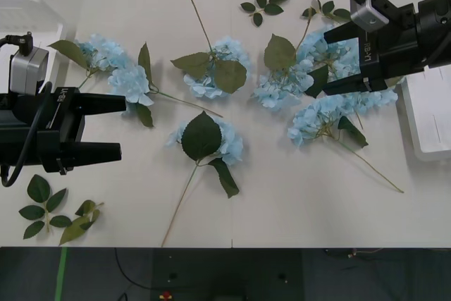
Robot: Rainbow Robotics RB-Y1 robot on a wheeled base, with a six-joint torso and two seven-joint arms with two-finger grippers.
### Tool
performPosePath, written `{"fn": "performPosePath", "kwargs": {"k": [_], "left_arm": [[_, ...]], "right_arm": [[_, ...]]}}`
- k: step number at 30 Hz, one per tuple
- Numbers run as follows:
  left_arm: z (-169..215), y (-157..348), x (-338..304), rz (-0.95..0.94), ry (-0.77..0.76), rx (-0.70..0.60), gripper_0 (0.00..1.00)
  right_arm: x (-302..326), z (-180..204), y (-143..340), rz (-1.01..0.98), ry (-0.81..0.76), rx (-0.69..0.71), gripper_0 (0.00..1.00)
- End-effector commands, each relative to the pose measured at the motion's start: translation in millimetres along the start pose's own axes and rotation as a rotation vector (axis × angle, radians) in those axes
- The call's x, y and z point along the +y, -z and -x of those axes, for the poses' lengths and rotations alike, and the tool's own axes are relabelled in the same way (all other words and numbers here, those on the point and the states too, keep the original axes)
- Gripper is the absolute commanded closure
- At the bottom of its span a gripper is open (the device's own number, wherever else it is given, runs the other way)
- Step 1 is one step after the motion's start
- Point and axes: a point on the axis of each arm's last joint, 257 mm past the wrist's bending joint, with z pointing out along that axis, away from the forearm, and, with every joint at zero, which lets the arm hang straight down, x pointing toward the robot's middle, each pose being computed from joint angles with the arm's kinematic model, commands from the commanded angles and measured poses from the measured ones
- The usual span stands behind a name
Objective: Place the red flowers into the right box and the blue flowers into the left box. If a person shows an open palm, hand one flower to the person first, then continue sorting.
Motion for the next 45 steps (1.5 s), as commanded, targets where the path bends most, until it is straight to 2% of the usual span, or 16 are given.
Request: {"fn": "performPosePath", "kwargs": {"k": [1, 7, 14, 19, 25, 30, 36, 45], "left_arm": [[-18, 3, -2, -0.003, 0.051, 0.009, 0.0], [7, 16, 23, 0.064, -0.009, 0.028, 0.0], [24, 52, 95, 0.22, -0.09, 0.148, 0.0], [27, 66, 141, 0.313, -0.054, 0.224, 0.0], [18, 91, 195, 0.431, -0.041, 0.305, 0.0], [9, 125, 238, 0.548, -0.038, 0.395, 0.0], [-4, 153, 271, 0.646, -0.029, 0.485, 0.0], [-33, 147, 300, 0.699, -0.006, 0.547, 0.0]], "right_arm": [[-11, 11, 10, -0.039, -0.003, -0.021, 0.0], [-29, 17, 25, -0.09, 0.001, -0.033, 0.0], [-70, 1, 44, -0.179, -0.232, 0.017, 0.0], [-104, -13, 54, -0.23, -0.396, 0.068, 0.0], [-131, -43, 63, -0.303, -0.575, 0.189, 0.0], [-138, -83, 64, -0.4, -0.703, 0.353, 0.0], [-140, -125, 54, -0.526, -0.778, 0.532, 0.0], [-139, -167, 46, -0.649, -0.853, 0.712, 0.0]]}}
